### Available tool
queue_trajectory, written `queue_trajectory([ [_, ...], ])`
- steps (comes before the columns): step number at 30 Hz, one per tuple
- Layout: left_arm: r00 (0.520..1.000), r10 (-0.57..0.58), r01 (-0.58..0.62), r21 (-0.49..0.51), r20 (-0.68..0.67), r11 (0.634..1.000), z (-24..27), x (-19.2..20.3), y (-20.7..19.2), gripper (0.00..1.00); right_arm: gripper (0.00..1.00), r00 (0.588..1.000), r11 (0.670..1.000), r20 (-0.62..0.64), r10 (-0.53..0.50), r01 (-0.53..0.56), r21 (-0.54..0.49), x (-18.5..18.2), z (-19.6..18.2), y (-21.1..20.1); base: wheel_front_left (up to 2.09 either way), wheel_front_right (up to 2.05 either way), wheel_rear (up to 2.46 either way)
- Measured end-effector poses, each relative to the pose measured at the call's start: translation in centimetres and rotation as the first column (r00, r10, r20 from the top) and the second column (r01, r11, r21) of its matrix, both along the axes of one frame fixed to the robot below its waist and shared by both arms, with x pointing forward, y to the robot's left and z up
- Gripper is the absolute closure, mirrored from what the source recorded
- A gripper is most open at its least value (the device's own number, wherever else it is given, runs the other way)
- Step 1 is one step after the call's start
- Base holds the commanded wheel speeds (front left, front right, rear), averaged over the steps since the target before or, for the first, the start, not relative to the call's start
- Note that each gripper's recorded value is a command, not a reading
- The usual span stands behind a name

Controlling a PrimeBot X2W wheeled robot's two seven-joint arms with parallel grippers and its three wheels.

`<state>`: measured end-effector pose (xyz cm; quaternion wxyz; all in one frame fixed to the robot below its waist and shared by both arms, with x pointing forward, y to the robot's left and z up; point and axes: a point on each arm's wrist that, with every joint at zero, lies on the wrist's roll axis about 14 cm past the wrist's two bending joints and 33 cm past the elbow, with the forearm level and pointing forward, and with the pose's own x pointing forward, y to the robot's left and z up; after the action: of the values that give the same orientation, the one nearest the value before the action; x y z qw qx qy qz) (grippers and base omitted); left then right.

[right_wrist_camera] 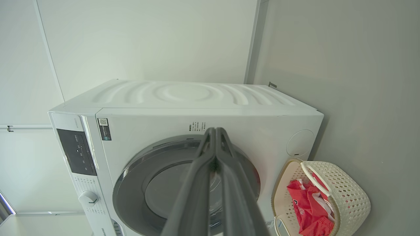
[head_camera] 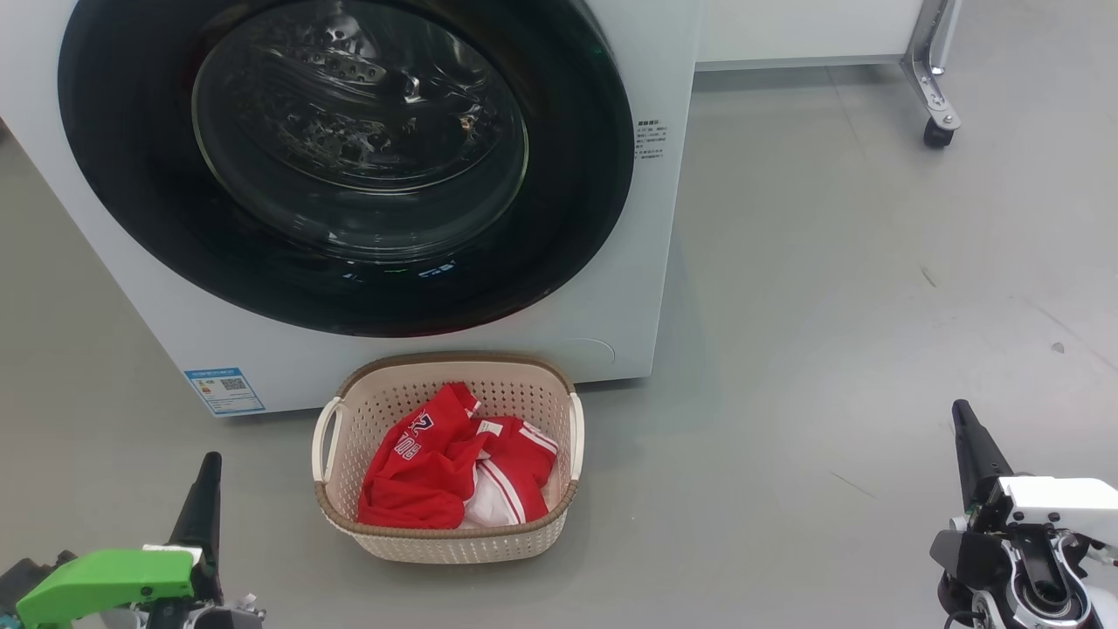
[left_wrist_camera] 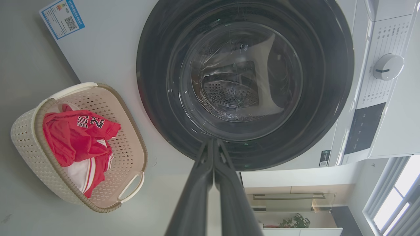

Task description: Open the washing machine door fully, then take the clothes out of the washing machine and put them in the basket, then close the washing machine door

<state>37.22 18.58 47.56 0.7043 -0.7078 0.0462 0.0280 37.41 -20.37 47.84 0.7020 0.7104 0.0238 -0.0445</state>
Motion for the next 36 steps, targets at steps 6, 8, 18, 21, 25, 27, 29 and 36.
queue_trajectory([
  [6, 1.0, -0.004, 0.003, -0.001, -0.003, 1.0, -0.1, -0.03, -0.04, 1.0, 1.0, 1.0, 1.0, -0.001, 0.0, 0.0, 0.0, -0.01, -0.04, -0.02, 0.0, 0.0, 0.0],
  [8, 1.0, -0.003, 0.003, -0.001, -0.003, 1.0, -0.11, -0.03, -0.03, 1.0, 1.0, 1.0, 1.0, -0.001, -0.001, 0.001, 0.0, -0.01, -0.05, -0.03, 0.0, 0.0, 0.0],
  [18, 1.0, -0.005, 0.005, -0.002, 0.0, 1.0, -0.12, -0.02, -0.05, 1.0, 1.0, 1.0, 1.0, -0.004, 0.001, -0.001, 0.001, -0.02, -0.13, -0.03, 0.0, 0.0, 0.0],
  [21, 1.0, -0.005, 0.005, -0.002, 0.001, 1.0, -0.1, 0.01, -0.06, 1.0, 1.0, 1.0, 1.0, -0.004, 0.001, -0.001, 0.001, -0.02, -0.13, -0.04, 0.0, 0.0, 0.0],
  [25, 1.0, -0.004, 0.004, -0.002, 0.001, 1.0, -0.1, 0.03, -0.05, 1.0, 1.0, 1.0, 1.0, -0.002, 0.001, -0.001, 0.001, -0.02, -0.11, -0.04, 0.0, 0.0, 0.0],
  [27, 1.0, -0.004, 0.004, -0.003, -0.001, 1.0, -0.14, 0.02, -0.05, 1.0, 1.0, 1.0, 1.0, -0.002, 0.001, -0.001, 0.001, -0.02, -0.13, -0.04, 0.0, 0.0, 0.0],
  [29, 1.0, -0.004, 0.004, -0.003, -0.001, 1.0, -0.16, 0.02, -0.04, 1.0, 1.0, 1.0, 1.0, -0.003, 0.001, -0.001, 0.001, -0.03, -0.14, -0.05, 0.0, 0.0, 0.0],
  [36, 1.0, -0.003, 0.003, -0.003, -0.002, 1.0, -0.19, 0.02, -0.03, 1.0, 1.0, 1.0, 1.0, -0.002, 0.0, 0.0, 0.001, -0.04, -0.16, -0.06, 0.0, 0.0, 0.0],
])
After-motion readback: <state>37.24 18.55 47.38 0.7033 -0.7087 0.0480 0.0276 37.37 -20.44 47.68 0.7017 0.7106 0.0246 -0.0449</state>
